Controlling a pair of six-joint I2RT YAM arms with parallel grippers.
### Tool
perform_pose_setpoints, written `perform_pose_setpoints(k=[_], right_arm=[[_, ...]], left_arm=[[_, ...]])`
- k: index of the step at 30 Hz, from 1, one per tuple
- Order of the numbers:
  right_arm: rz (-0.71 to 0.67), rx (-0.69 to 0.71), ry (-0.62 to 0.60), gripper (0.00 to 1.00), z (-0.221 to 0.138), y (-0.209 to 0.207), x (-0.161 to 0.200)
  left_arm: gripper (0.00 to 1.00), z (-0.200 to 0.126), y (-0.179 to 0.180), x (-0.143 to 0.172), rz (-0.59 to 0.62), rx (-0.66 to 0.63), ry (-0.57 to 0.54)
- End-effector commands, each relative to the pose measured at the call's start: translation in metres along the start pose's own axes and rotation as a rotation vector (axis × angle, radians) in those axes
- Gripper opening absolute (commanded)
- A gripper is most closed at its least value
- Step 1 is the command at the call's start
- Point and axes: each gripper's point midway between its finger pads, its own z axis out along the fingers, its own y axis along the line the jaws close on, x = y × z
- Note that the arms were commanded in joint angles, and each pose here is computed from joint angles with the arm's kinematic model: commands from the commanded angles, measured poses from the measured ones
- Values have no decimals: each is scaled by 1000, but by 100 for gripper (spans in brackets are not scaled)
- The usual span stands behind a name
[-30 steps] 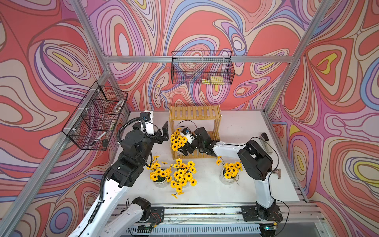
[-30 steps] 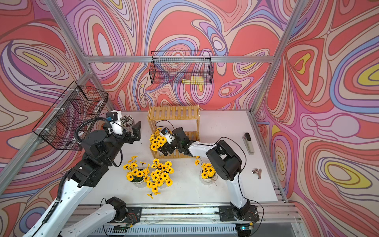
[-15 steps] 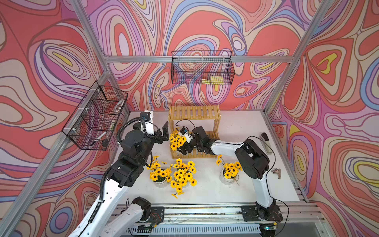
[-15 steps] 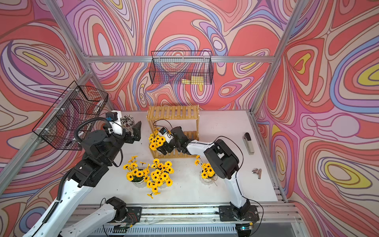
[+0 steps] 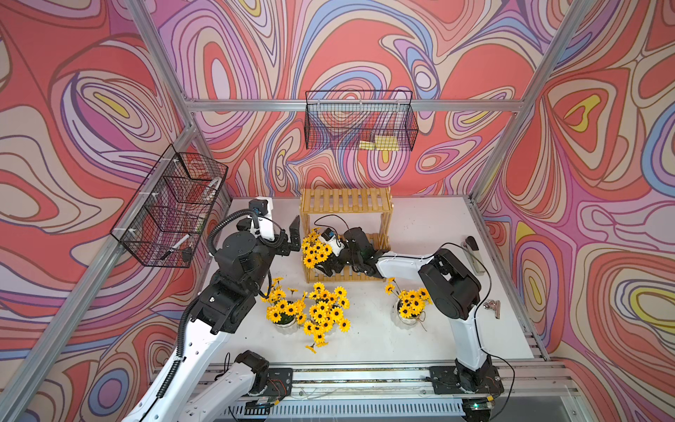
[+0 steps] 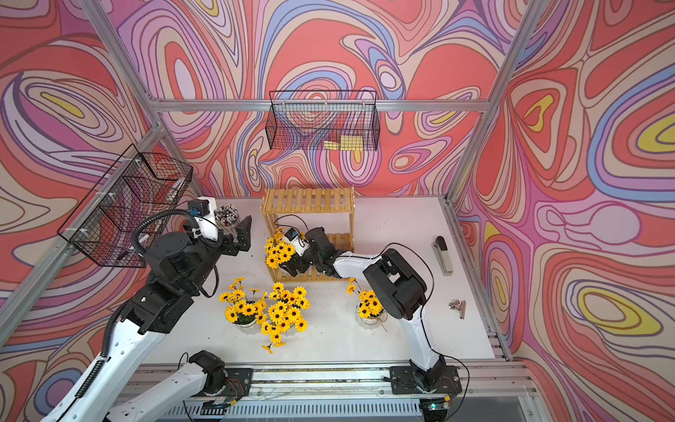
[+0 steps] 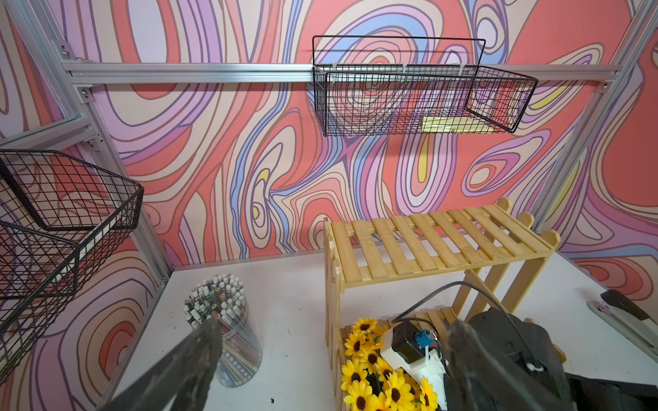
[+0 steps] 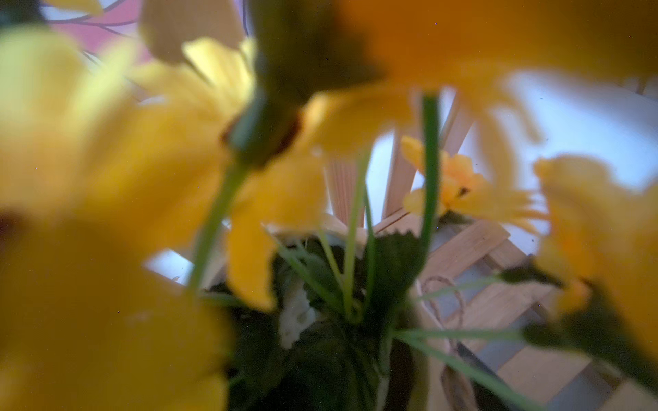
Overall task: Take the sunflower pots off the shelves
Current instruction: Pick up the sunflower pot from the shelf.
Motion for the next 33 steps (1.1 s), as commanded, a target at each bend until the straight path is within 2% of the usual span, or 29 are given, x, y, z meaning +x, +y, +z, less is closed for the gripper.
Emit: perform_pose_setpoints(k=[1,5,18,29,33], right_arm=[[-11,40,39,61,-8,-2,11],[-20,50,18,50,-16,-2,3],[-23,88,-49,34,-40,0,-19],[-11,105,-62,2,-50,1,-17],[-16,110,-75,0,-54,2,-22]], left_arm=[[100,-3,3,-5,-16,-6,-31],[100,-4,3,-5,-17,-5,-31],[100,-6,4,-6,-19,-4,-40],[100,-7,4,-6,-18,-4,-41],[100,-7,4,-7,-18,-3,-44]])
